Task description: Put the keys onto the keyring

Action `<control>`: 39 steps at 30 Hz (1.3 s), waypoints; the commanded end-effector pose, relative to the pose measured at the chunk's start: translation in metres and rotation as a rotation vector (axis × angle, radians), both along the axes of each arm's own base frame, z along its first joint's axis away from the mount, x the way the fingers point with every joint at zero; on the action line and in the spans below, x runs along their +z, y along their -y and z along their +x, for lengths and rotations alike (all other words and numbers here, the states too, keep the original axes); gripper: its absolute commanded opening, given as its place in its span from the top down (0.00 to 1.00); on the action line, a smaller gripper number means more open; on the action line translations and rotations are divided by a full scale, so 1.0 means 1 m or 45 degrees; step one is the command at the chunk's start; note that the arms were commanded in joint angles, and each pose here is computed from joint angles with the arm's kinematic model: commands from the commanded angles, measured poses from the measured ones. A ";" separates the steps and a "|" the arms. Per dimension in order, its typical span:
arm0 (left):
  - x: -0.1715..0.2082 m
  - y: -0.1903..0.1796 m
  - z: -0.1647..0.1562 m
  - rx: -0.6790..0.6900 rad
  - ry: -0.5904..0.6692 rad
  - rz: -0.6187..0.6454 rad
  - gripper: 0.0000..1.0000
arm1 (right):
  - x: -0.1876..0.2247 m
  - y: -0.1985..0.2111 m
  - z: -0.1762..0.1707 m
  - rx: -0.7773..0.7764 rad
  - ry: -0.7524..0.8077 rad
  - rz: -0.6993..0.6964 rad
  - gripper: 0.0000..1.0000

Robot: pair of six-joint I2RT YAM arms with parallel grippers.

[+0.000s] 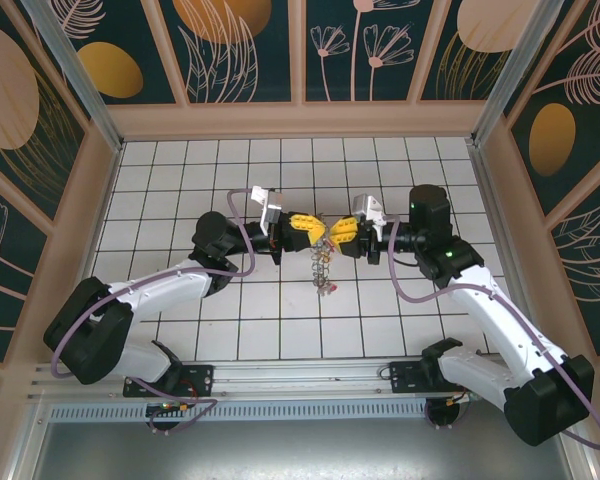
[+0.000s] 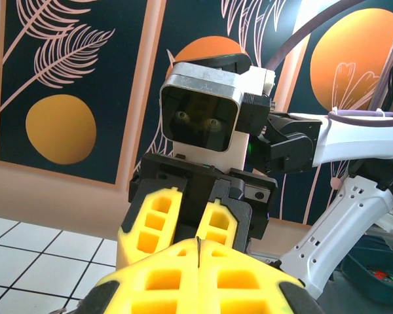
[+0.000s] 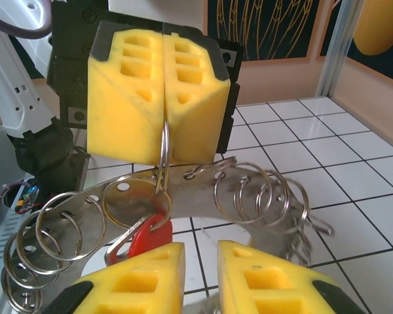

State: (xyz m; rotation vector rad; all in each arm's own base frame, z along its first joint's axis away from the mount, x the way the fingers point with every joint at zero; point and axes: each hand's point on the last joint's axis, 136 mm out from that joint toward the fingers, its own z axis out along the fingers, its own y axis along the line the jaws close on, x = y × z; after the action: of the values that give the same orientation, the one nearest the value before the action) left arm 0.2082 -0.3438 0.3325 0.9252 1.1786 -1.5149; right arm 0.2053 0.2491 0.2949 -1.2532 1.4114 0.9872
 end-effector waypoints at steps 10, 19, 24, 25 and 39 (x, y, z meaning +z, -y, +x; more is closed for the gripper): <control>0.027 -0.002 -0.012 -0.051 0.112 -0.073 1.00 | 0.020 0.000 -0.021 0.138 0.113 0.086 0.75; 0.020 0.002 -0.013 -0.083 0.101 -0.050 1.00 | 0.023 -0.006 -0.016 0.184 0.110 0.088 0.76; 0.018 0.004 -0.011 -0.089 0.095 -0.039 1.00 | 0.024 -0.010 -0.016 0.198 0.113 0.088 0.76; 0.017 0.004 -0.010 -0.088 0.090 -0.036 1.00 | 0.025 -0.010 -0.015 0.197 0.115 0.088 0.76; 0.006 0.008 -0.008 -0.087 0.074 0.004 1.00 | 0.022 -0.005 -0.025 0.240 0.141 0.040 0.76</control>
State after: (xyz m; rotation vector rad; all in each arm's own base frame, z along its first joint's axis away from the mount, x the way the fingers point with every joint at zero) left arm 0.2053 -0.3499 0.3244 0.9813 1.1957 -1.5466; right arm 0.1916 0.2551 0.3055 -1.3635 1.2771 1.0355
